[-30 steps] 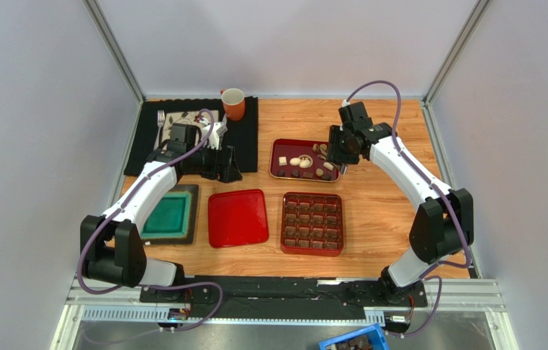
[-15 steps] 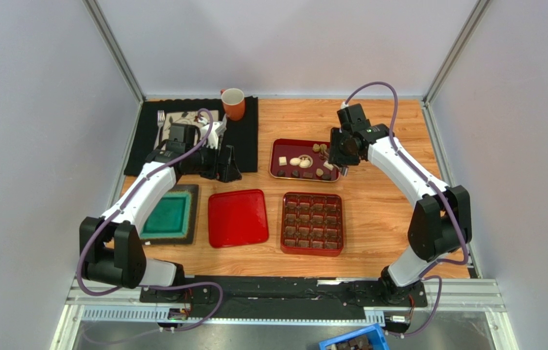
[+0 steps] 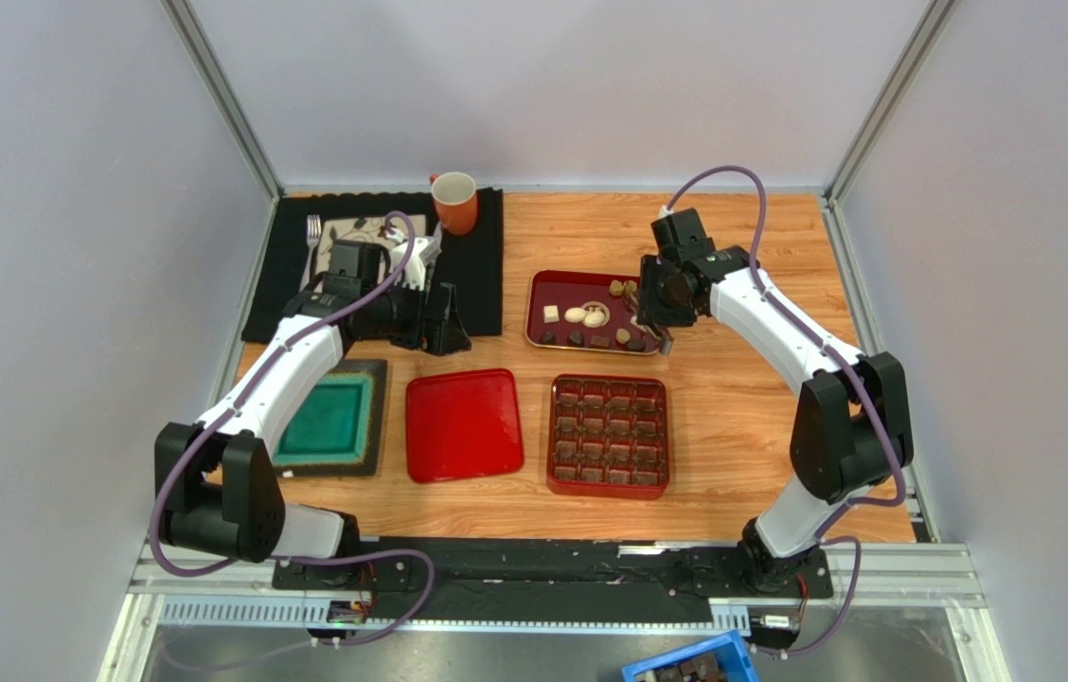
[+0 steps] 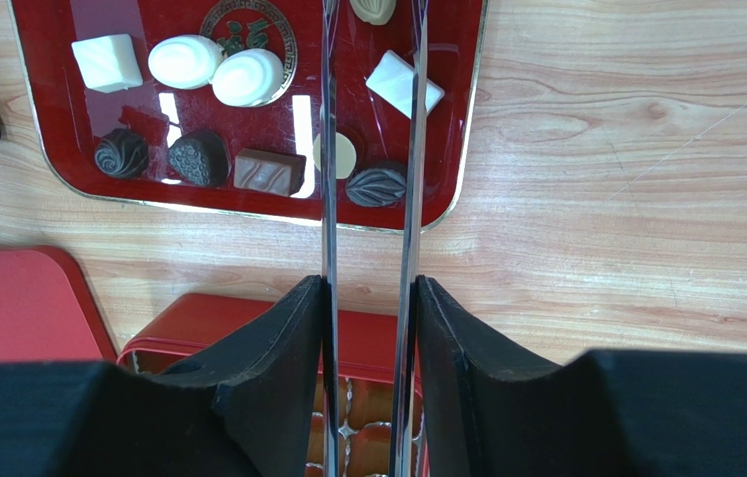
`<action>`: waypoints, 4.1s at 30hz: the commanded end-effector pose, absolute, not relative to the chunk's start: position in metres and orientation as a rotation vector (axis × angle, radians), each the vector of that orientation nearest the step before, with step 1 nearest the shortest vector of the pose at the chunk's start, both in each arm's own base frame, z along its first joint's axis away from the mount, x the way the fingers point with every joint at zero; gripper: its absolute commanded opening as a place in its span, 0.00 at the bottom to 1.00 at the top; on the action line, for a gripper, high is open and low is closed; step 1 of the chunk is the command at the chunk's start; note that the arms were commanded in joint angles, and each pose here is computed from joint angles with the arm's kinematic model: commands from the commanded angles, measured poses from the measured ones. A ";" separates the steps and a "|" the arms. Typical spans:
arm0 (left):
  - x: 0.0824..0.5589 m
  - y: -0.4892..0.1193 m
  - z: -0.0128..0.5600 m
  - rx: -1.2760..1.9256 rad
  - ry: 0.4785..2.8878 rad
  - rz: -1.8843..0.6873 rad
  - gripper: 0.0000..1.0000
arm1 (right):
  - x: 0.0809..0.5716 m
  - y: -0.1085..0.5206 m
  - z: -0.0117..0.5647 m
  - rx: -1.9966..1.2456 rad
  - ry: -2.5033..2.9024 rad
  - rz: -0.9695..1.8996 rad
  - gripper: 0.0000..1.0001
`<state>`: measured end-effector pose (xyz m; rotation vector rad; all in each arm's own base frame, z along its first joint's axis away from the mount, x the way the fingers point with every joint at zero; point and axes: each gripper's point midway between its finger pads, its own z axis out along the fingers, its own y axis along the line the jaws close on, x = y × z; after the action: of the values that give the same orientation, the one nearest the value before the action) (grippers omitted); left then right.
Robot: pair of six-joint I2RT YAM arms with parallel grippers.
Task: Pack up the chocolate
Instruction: Pick up the fake chocolate from the plate, then place the fake chocolate in the packing box.
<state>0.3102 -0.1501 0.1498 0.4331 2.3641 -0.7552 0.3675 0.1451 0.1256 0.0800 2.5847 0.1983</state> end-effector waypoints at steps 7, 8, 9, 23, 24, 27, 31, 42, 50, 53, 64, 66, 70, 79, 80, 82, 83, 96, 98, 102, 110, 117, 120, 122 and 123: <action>0.312 -0.151 0.168 0.463 2.292 -0.760 0.99 | 0.377 0.151 0.135 0.092 2.532 0.230 0.36; 0.312 -0.151 0.168 0.463 2.293 -0.760 0.99 | 0.376 0.151 0.136 0.087 2.529 0.231 0.35; 0.312 -0.151 0.168 0.463 2.293 -0.760 0.99 | 0.375 0.151 0.136 0.086 2.531 0.232 0.35; 0.313 -0.147 0.165 0.465 2.301 -0.733 0.99 | 0.359 0.157 0.172 0.081 2.487 0.319 0.31; 0.313 -0.148 0.165 0.464 2.301 -0.735 0.99 | 0.356 0.158 0.179 0.079 2.474 0.334 0.31; 0.312 -0.147 0.164 0.462 2.306 -0.730 0.99 | 0.342 0.163 0.189 0.052 2.476 0.382 0.31; 0.313 -0.147 0.165 0.456 2.304 -0.735 0.99 | 0.334 0.158 0.185 0.038 2.492 0.353 0.32; 0.313 -0.146 0.166 0.458 2.306 -0.726 0.99 | 0.334 0.161 0.152 0.028 2.575 0.322 0.44; 0.315 -0.148 0.170 0.455 2.293 -0.741 0.99 | 0.334 0.161 0.150 0.033 2.582 0.323 0.47; 0.315 -0.148 0.171 0.457 2.292 -0.736 0.99 | 0.333 0.162 0.146 0.026 2.594 0.317 0.46; 0.315 -0.146 0.169 0.456 2.297 -0.734 0.99 | 0.314 0.156 0.137 0.012 2.638 0.291 0.42; 0.315 -0.147 0.170 0.454 2.295 -0.741 0.99 | 0.312 0.155 0.135 0.010 2.645 0.288 0.43; 0.314 -0.148 0.171 0.452 2.294 -0.746 0.99 | 0.309 0.151 0.132 0.011 2.649 0.247 0.43; 0.314 -0.147 0.172 0.452 2.291 -0.744 0.99 | 0.299 0.149 0.141 -0.003 2.648 0.231 0.39; 0.315 -0.148 0.172 0.451 2.290 -0.744 0.99 | 0.299 0.149 0.143 -0.004 2.648 0.236 0.38; 0.314 -0.148 0.173 0.452 2.286 -0.750 0.99 | 0.298 0.150 0.144 -0.003 2.646 0.243 0.37; 0.314 -0.148 0.173 0.452 2.285 -0.749 0.99 | 0.297 0.149 0.145 -0.005 2.646 0.242 0.37; 0.314 -0.147 0.173 0.455 2.284 -0.742 0.99 | 0.303 0.152 0.176 -0.004 2.593 0.267 0.32; 0.314 -0.147 0.174 0.451 2.284 -0.744 0.99 | 0.299 0.154 0.188 -0.011 2.577 0.294 0.32; 0.314 -0.147 0.172 0.451 2.287 -0.744 0.99 | 0.288 0.161 0.203 -0.039 2.561 0.333 0.32; 0.314 -0.146 0.172 0.444 2.291 -0.735 0.99 | 0.244 0.175 0.221 -0.139 2.580 0.373 0.32; 0.312 -0.144 0.168 0.444 2.305 -0.725 0.99 | 0.206 0.191 0.220 -0.187 2.610 0.431 0.32; 0.311 -0.144 0.167 0.439 2.308 -0.728 0.99 | 0.195 0.201 0.212 -0.206 2.627 0.452 0.32; 0.311 -0.144 0.167 0.439 2.307 -0.727 0.99 | 0.188 0.208 0.209 -0.220 2.636 0.465 0.32; 0.311 -0.144 0.168 0.441 2.304 -0.726 0.99 | 0.187 0.210 0.207 -0.222 2.641 0.465 0.32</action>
<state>0.3098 -0.1470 0.1514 0.4284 2.3625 -0.7445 0.1973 0.1997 0.2087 -0.2508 2.6306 0.4241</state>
